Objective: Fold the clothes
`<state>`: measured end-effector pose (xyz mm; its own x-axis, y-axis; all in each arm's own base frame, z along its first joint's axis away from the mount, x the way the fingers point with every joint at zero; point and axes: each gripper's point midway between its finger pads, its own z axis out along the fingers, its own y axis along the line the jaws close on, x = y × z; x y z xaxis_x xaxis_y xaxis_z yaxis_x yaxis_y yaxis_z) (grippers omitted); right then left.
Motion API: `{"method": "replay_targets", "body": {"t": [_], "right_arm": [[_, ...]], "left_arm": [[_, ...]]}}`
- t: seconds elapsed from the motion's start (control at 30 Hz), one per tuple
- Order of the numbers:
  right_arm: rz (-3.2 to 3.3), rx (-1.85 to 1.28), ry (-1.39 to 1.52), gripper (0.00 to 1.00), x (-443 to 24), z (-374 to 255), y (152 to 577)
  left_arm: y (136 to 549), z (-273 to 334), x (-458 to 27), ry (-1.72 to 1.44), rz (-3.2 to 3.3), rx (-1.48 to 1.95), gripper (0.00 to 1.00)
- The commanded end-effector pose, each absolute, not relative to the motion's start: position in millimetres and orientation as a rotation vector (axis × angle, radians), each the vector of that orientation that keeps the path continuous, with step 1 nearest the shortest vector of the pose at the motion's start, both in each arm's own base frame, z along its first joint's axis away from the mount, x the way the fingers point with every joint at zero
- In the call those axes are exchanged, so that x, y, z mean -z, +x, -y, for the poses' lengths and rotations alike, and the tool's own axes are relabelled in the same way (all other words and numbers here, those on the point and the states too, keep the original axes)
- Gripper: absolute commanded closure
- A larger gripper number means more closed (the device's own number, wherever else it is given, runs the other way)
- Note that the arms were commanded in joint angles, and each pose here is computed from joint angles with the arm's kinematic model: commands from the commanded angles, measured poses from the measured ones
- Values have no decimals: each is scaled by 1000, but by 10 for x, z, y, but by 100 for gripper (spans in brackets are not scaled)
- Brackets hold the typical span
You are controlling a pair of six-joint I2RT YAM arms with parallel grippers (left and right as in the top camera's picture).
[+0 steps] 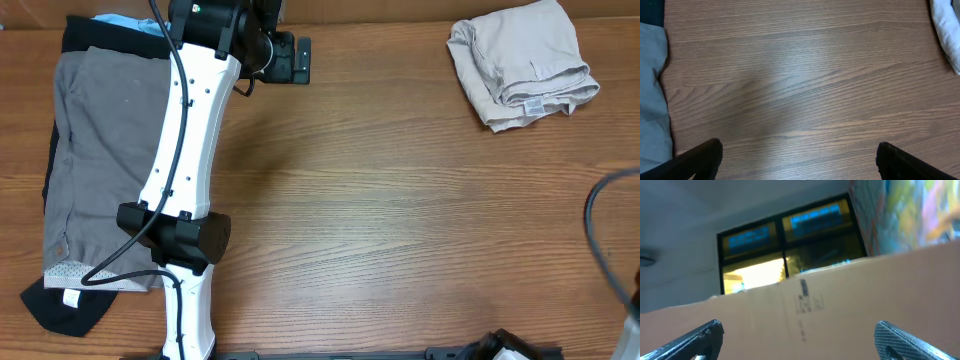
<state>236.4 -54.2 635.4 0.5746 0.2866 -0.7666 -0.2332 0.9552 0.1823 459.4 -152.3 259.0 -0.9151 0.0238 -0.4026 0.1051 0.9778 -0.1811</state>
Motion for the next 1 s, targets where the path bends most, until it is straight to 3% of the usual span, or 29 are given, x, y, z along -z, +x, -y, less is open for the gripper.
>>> {"method": "replay_targets", "body": {"t": [0.0, 0.3, 0.5, 0.67, 0.97], "right_arm": [[-900, -291, 40, 0, -6393, 470, 2277], [-1035, -342, 148, 0, -6093, 580, 2477], [-1369, -336, 442, 0, -5147, 737, 2763], [-1600, -190, 718, 0, -4285, 831, 2681], [-1473, -204, 604, 0, -3626, 620, 2627]], "left_arm": [[4603, 1532, -2562, 88, -2720, 262, 0], [4603, 1532, -2562, 88, -2720, 262, 0], [4603, 1532, -2563, 88, -2719, 262, 0], [4603, 1532, -2562, 88, -2720, 262, 0], [4603, 1532, -2562, 88, -2720, 262, 0]]}}
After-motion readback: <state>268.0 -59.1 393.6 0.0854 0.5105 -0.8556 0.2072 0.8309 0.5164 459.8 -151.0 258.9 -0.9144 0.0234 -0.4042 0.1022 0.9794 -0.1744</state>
